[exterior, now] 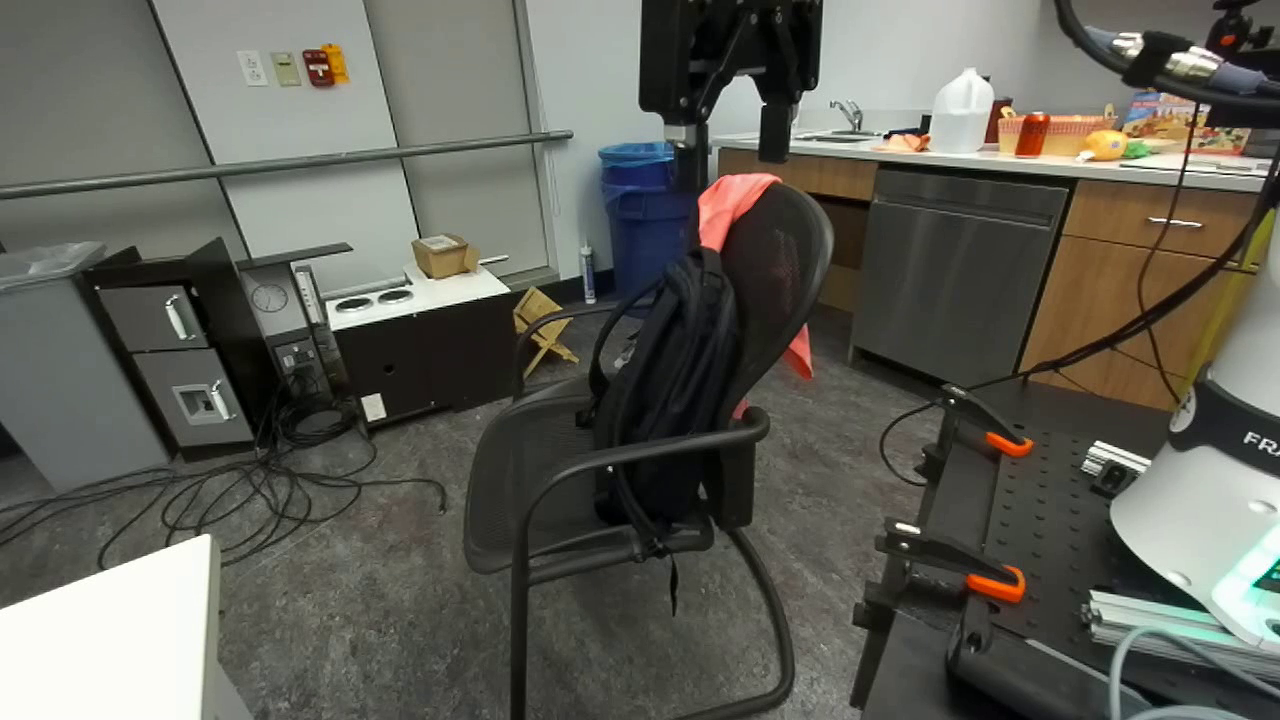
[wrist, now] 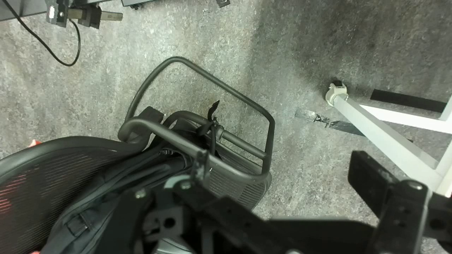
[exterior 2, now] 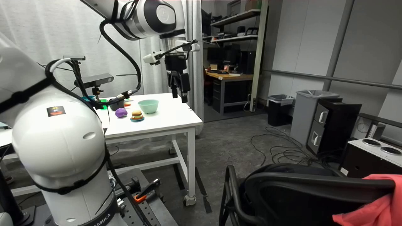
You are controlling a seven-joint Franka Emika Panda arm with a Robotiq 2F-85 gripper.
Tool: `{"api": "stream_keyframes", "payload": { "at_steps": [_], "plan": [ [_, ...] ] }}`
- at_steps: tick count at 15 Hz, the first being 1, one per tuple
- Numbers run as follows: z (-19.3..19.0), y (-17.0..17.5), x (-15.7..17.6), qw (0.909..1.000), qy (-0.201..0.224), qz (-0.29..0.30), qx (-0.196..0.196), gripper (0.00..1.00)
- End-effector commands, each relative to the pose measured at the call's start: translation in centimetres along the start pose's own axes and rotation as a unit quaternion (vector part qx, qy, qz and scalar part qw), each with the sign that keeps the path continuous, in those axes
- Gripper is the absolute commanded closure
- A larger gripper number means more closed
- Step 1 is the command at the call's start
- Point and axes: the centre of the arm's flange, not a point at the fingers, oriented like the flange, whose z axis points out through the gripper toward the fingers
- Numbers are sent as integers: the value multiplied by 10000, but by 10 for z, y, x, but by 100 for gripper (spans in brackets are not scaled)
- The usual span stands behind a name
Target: Remove the orange cloth from the head rest and put it on the sink
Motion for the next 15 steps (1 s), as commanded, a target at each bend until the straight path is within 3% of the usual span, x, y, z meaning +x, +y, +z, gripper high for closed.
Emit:
{"api": "stream_keyframes", "payload": {
  "at_steps": [1, 7, 15],
  "plan": [
    [0, 0, 0, 10000, 0, 0, 0, 0],
    [-1, 13, 26, 9999, 9, 135, -28, 0],
    [-5, 64, 81, 9982, 240, 463, -309, 0]
  ]
}}
